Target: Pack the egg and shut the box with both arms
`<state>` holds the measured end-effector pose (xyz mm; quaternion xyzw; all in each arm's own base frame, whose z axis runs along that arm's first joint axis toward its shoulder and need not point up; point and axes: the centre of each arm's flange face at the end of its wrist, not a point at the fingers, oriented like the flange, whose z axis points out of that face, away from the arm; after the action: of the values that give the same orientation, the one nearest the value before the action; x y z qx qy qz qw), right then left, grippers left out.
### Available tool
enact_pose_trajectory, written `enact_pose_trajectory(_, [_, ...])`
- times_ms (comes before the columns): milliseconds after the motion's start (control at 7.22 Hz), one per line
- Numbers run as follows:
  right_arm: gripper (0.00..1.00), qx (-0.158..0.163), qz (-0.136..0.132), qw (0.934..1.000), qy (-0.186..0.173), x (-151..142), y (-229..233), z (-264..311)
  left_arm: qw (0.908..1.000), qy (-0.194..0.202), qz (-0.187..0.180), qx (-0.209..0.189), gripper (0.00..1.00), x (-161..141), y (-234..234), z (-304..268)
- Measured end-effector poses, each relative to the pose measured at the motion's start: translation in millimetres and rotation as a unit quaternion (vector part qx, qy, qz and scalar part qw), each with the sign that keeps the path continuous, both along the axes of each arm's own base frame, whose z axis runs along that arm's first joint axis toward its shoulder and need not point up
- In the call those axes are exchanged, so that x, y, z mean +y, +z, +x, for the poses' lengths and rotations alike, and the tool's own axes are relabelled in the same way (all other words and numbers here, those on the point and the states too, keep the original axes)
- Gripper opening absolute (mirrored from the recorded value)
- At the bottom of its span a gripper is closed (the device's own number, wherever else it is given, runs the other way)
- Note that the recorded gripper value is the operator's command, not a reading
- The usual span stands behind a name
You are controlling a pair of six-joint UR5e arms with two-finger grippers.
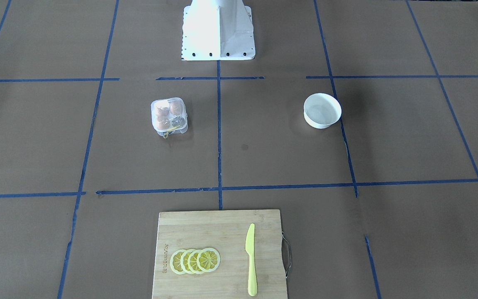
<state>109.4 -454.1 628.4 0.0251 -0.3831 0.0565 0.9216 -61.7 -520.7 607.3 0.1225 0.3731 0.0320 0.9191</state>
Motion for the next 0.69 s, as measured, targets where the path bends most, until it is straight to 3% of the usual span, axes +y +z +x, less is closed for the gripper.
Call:
enact_pose_trajectory(415, [1.00, 0.000, -0.006, 1.0000, -0.006, -1, -2, -11, 1.0000, 0.002, 0.000, 0.000, 1.00, 0, -2, 2])
enact_pose_trajectory(692, [1.00, 0.000, -0.012, 0.9995, -0.031, 0, 5, -33, 1.0000, 0.005, 0.000, 0.000, 1.00, 0, -1, 5])
